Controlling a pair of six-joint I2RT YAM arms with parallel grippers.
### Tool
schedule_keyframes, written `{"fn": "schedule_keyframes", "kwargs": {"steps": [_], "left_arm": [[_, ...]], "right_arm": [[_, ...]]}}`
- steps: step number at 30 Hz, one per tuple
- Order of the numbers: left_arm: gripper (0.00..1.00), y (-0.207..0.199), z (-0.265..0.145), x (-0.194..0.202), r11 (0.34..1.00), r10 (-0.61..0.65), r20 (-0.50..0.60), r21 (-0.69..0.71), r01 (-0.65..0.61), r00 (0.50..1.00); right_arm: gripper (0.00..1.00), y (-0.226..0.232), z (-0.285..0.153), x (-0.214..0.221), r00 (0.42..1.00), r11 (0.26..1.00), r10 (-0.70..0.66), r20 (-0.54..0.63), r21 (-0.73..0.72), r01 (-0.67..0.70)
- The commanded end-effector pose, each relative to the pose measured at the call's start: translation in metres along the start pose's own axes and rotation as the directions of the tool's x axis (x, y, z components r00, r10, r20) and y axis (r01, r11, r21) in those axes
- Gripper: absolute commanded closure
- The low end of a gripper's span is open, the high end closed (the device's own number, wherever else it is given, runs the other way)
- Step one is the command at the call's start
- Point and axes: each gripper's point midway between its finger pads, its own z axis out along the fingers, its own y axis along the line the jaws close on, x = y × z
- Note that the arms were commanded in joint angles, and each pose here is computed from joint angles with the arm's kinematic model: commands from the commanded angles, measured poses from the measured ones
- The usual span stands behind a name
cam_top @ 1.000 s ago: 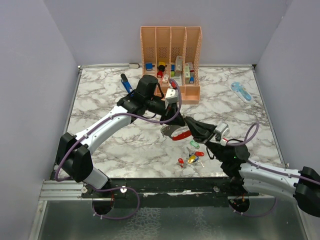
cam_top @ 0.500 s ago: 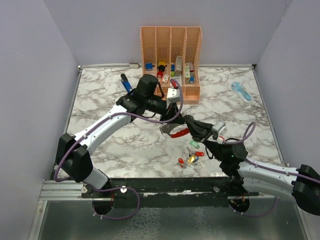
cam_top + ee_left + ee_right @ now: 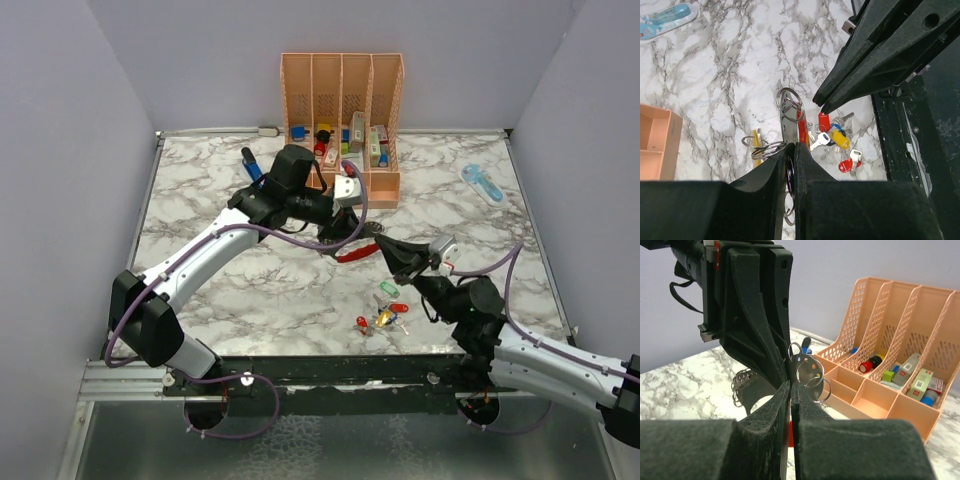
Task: Put the keys on the keyring
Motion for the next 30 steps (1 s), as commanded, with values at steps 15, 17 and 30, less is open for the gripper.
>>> {"fn": "schedule_keyframes", "kwargs": {"steps": [15,17,30], "left_arm": [[1.00,0.018,-0.016,0.017,0.971,0.206,-0.128,-0.093,-0.218,0.970],[1.00,0.013,-0.016,0.018,0.969,0.229,-0.132,-0.064,-0.239,0.964],[1.00,-0.044,-0.037,0.068,0.781,0.600,-0.174,0.343,-0.523,0.781]], "right_arm": [[0.89,0.011,0.028,-0.014,0.932,0.992,0.120,-0.342,0.013,-0.123],[0.84,0.007,0.021,-0.021,0.935,0.993,0.113,-0.337,0.018,-0.113],[0.62,0.014,-0.025,-0.026,0.930,0.989,0.093,-0.357,-0.077,-0.129]]}}
